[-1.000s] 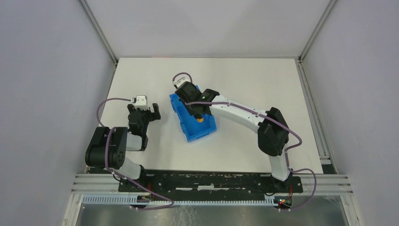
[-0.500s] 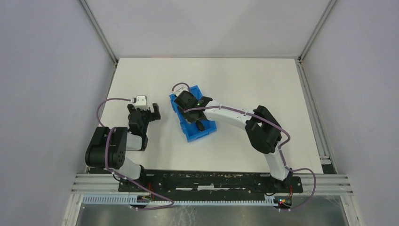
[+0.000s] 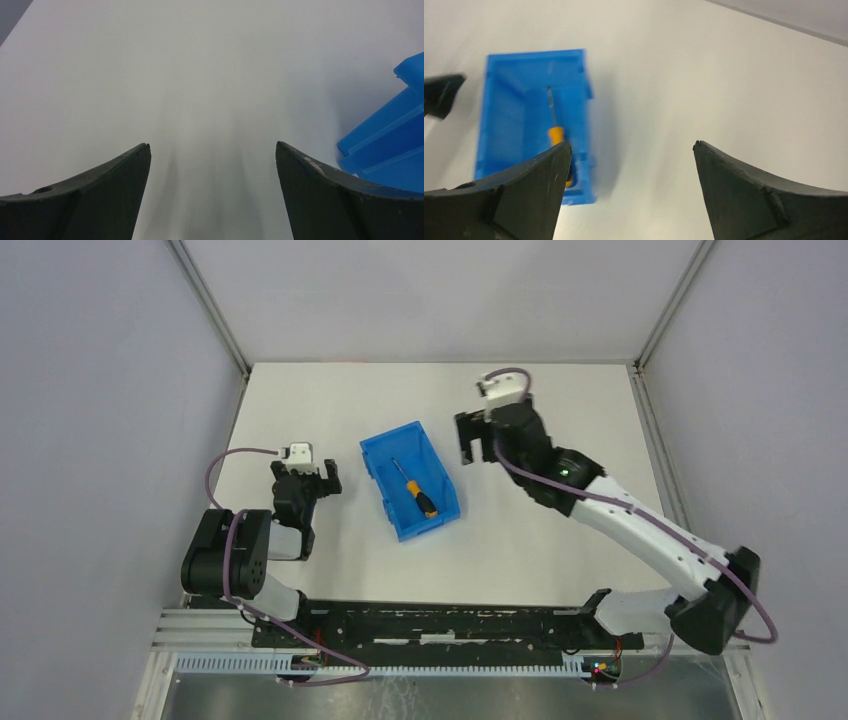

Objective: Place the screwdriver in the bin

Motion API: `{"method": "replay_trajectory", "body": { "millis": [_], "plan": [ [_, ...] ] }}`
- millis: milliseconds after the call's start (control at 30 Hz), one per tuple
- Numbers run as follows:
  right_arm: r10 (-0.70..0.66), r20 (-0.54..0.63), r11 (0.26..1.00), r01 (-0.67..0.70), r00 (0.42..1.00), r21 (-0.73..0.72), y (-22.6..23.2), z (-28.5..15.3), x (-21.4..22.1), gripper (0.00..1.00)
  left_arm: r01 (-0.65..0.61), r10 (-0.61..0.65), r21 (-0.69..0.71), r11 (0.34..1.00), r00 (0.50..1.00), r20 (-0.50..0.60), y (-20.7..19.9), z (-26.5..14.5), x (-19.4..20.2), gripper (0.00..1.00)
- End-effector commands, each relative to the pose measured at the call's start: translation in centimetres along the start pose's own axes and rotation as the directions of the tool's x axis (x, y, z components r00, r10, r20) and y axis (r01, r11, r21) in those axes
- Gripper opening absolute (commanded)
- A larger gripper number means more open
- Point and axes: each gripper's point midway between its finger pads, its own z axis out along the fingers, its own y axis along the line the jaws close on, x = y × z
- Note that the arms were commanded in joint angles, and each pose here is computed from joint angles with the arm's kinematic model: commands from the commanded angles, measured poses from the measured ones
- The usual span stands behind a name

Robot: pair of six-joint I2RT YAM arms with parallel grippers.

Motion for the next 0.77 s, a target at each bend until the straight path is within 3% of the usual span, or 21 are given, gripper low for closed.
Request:
{"method": "replay_trajectory", "body": {
  "millis": [0, 167, 367, 500, 733],
  "plan": [
    [0.097, 0.009, 0.981, -0.097, 0.995, 0.166, -8.9, -0.4, 4.6, 0.98, 0.019, -0.019, 0.003, 1.0, 0.998, 0.054, 0.0, 0.4, -1.5, 1.0],
    [0.158, 0.036, 0.917, -0.16, 0.987, 0.366, -15.7, -2.4, 11.7, 0.98, 0.019, -0.019, 0.003, 1.0, 0.998, 0.054, 0.0, 0.4, -1.5, 1.0],
    [0.189, 0.044, 0.883, -0.189, 0.981, 0.43, -17.2, -3.1, 19.2, 0.98, 0.019, -0.02, 0.004, 1.0, 0.998, 0.054, 0.0, 0.4, -1.5, 1.0],
    [0.223, 0.064, 0.856, -0.227, 0.973, 0.465, -17.7, -3.4, 21.6, 0.98, 0.019, -0.019, 0.003, 1.0, 0.998, 0.054, 0.0, 0.4, -1.5, 1.0],
    [0.217, 0.1, 0.841, -0.238, 0.971, 0.486, -18.2, -3.6, 21.7, 0.98, 0.019, -0.019, 0.003, 1.0, 0.998, 0.054, 0.0, 0.4, -1.5, 1.0]
  ]
}}
